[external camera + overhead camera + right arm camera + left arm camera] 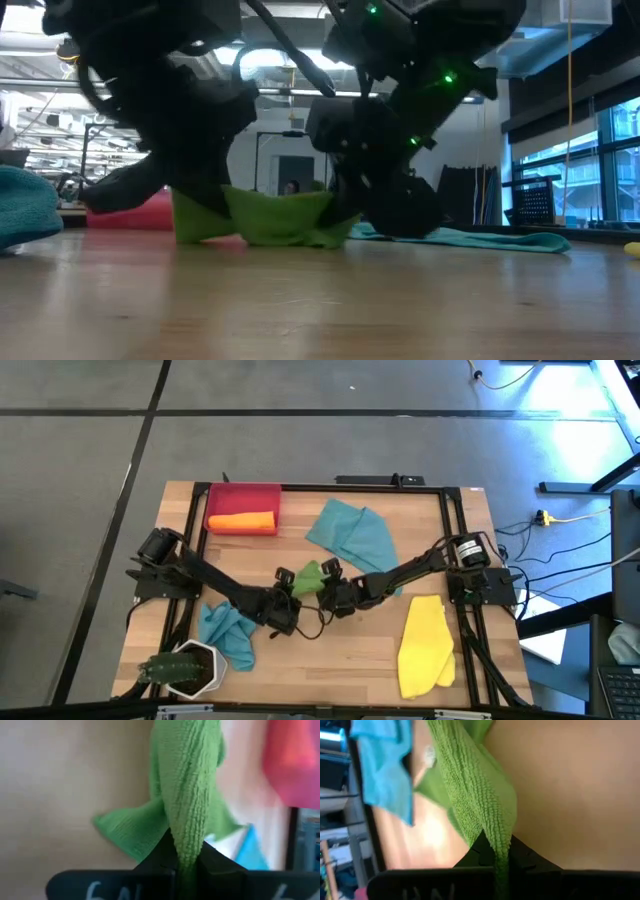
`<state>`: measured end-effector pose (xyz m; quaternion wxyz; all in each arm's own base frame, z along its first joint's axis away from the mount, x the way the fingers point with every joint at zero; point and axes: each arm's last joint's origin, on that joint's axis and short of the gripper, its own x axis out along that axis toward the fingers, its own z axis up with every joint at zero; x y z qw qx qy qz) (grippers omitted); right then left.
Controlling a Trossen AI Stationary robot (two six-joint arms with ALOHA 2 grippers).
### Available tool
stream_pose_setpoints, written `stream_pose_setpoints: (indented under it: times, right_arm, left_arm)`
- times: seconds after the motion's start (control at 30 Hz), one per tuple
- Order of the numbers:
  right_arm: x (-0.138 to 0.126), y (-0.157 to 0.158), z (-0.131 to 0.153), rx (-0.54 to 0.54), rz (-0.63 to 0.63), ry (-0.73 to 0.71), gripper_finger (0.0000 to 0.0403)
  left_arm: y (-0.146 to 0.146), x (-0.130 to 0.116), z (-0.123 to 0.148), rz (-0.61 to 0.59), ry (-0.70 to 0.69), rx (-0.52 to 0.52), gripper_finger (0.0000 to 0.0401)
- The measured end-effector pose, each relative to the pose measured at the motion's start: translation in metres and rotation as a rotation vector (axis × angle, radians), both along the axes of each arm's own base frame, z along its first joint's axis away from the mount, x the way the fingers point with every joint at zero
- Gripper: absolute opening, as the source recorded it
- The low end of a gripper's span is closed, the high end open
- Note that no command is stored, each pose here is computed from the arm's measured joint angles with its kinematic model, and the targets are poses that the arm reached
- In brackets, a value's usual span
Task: Roll microfiber towels into tight, uniform cylinder then place into a basket
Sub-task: Roll the green microfiber towel
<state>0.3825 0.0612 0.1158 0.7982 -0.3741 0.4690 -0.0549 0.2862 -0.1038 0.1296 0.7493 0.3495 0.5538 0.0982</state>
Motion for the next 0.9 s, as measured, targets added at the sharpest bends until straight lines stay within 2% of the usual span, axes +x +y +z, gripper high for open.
stream_pose_setpoints:
  times: [0.3, 0.43, 0.6, 0.7, 0.8, 0.9]
  right_arm:
    - [-0.002, 0.021, -0.006, 0.164, 0.051, -0.004, 0.0027]
    - [-0.002, 0.024, -0.006, 0.297, 0.118, 0.024, 0.003]
    - [-0.002, 0.02, -0.003, 0.367, 0.102, 0.027, 0.004]
    - [-0.006, 0.015, 0.005, 0.436, 0.078, 0.041, 0.007]
    - [-0.007, 0.009, 0.009, 0.517, 0.05, 0.049, 0.0117]
    - [-0.007, 0.006, 0.012, 0.533, 0.039, 0.04, 0.0165]
  left_arm:
    - [-0.024, -0.005, -0.014, -0.048, 0.0, -0.039, 0.0]
    - [-0.028, -0.007, -0.014, -0.042, 0.001, -0.071, 0.0]
    - [-0.03, -0.01, -0.015, -0.045, 0.015, -0.068, 0.0]
    - [-0.029, -0.014, -0.016, -0.045, 0.057, -0.052, 0.0]
    - [-0.027, -0.018, -0.016, -0.043, 0.092, -0.037, 0.0]
    - [-0.026, -0.02, -0.016, -0.009, 0.101, -0.046, 0.0]
